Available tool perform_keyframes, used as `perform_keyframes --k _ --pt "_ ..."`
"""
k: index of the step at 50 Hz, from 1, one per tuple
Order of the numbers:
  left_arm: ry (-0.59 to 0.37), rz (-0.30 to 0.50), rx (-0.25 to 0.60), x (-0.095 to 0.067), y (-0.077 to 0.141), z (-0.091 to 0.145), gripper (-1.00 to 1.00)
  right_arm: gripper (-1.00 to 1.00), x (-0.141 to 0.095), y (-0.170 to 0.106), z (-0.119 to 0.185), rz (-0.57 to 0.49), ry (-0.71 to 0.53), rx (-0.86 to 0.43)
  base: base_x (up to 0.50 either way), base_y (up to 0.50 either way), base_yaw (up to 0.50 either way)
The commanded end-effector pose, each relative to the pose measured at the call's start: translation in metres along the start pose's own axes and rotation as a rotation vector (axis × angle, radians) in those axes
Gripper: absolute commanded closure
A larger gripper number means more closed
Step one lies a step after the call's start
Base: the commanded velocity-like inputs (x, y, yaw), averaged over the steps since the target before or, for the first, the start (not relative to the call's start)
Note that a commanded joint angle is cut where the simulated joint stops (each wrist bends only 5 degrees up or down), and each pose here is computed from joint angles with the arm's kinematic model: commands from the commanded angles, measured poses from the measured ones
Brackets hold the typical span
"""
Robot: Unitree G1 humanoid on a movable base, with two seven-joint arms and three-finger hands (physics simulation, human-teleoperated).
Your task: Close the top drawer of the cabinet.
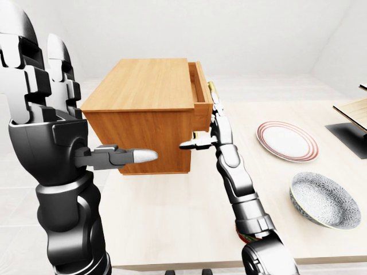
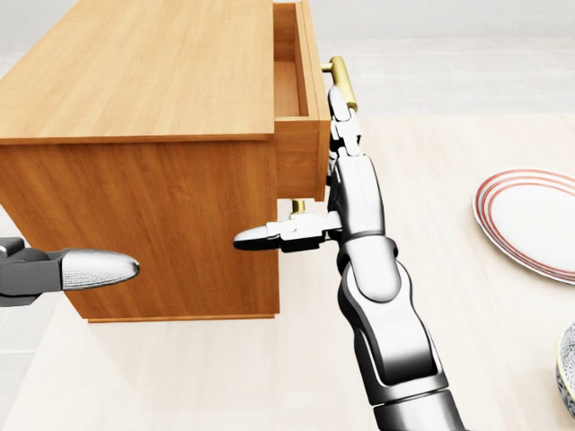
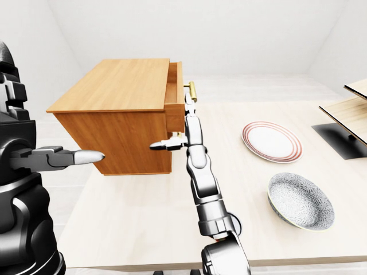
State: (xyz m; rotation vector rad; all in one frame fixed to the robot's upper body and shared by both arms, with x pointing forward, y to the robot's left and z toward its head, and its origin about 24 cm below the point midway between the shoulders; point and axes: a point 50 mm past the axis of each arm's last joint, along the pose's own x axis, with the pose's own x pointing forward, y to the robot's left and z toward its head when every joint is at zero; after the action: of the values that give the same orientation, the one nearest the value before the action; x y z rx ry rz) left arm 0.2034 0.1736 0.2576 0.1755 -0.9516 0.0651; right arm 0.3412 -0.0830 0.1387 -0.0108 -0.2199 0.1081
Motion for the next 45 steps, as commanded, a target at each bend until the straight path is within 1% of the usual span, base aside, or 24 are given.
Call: perform_keyframes --k 1,7,8,18,24,31,36,40,45 --pt "0.002 0.005 -0.018 -0.001 0.000 0.000 -1.00 -1.00 -0.004 0.038 -0.022 0.155 0.102 0.032 0.00 0.00 0.00" --pt "-0.004 0.003 -0.018 0.000 0.000 0.001 -1.00 -1.00 -0.005 0.043 -0.021 0.164 0.100 0.046 0.00 0.00 0.00" --pt "-0.004 0.003 -0.018 0.000 0.000 0.001 -1.00 -1.00 -0.006 0.053 -0.019 0.187 0.099 0.060 0.00 0.00 0.00" --pt "0.001 0.001 -0.017 -0.001 0.000 0.000 -1.00 -1.00 -0.007 0.068 -0.021 0.217 0.119 0.088 0.00 0.00 0.00" --pt "0.000 -0.003 -0.015 0.000 0.000 0.000 -1.00 -1.00 -0.005 0.075 -0.015 0.236 0.112 0.159 0.00 0.00 0.00" --pt "-0.001 -0.006 -0.013 0.000 -0.001 0.000 -1.00 -1.00 -0.005 0.084 -0.017 0.268 0.129 0.152 0.00 0.00 0.00" --pt "-0.003 -0.006 -0.013 -0.001 -0.001 0.001 -1.00 -1.00 -0.005 0.092 -0.010 0.295 0.105 0.157 0.00 0.00 0.01" --pt "-0.006 -0.006 -0.013 -0.001 -0.001 0.002 -1.00 -1.00 -0.007 0.098 -0.012 0.322 0.113 0.154 0.00 0.00 0.00" --pt "-0.006 -0.006 -0.014 -0.001 -0.001 0.002 -1.00 -1.00 -0.007 0.099 -0.011 0.325 0.112 0.154 0.00 0.00 0.00"
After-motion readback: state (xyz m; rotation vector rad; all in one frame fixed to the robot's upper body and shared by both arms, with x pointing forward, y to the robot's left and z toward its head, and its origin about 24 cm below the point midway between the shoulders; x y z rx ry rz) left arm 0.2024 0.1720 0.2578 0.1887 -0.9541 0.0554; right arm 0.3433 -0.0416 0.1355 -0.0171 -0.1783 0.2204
